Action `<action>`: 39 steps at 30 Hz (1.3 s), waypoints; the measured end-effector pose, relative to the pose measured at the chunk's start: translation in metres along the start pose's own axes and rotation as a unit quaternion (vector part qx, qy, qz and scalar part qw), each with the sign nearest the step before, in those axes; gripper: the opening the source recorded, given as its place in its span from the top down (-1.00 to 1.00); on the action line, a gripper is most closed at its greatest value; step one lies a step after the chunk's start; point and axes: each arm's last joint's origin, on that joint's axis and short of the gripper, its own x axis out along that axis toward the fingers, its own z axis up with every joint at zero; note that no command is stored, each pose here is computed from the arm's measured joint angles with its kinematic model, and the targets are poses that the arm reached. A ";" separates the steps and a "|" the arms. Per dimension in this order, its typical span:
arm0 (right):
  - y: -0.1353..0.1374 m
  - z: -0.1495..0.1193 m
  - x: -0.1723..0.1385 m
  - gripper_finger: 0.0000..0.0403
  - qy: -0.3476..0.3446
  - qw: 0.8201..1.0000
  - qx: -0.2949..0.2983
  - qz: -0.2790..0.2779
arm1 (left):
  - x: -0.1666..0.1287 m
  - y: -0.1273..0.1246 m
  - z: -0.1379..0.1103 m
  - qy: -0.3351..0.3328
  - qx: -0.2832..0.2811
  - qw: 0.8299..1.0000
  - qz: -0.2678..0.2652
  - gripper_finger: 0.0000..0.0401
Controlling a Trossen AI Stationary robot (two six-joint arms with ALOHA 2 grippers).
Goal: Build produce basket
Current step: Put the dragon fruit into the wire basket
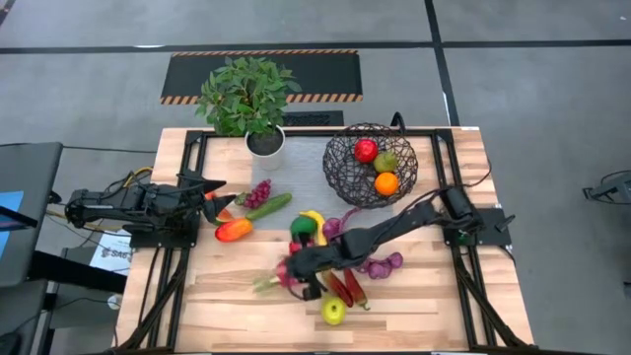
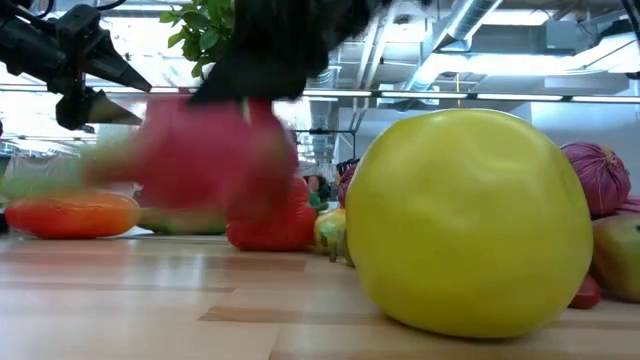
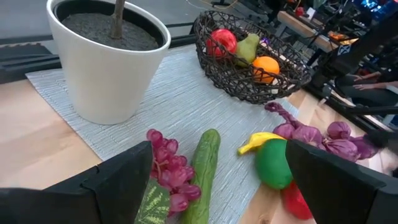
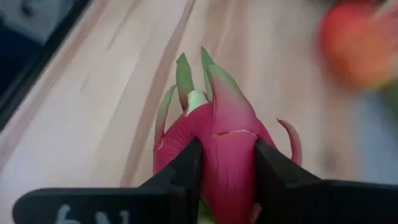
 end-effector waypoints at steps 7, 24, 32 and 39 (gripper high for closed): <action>-0.019 0.051 -0.074 0.46 -0.101 0.993 -0.014 -0.059 | 0.000 0.000 0.000 -0.003 -0.004 1.000 0.003 -0.77; -0.126 -0.018 -0.162 0.43 0.116 0.865 0.213 -0.440 | 0.000 0.001 0.001 -0.012 -0.003 1.000 0.015 -0.77; -0.149 -0.080 -0.148 0.43 0.134 0.833 0.291 -0.451 | 0.000 0.001 0.001 -0.013 -0.001 1.000 0.016 -0.77; -0.167 -0.106 -0.140 0.42 0.131 0.812 0.325 -0.466 | 0.000 0.001 0.001 -0.012 -0.001 1.000 0.016 -0.77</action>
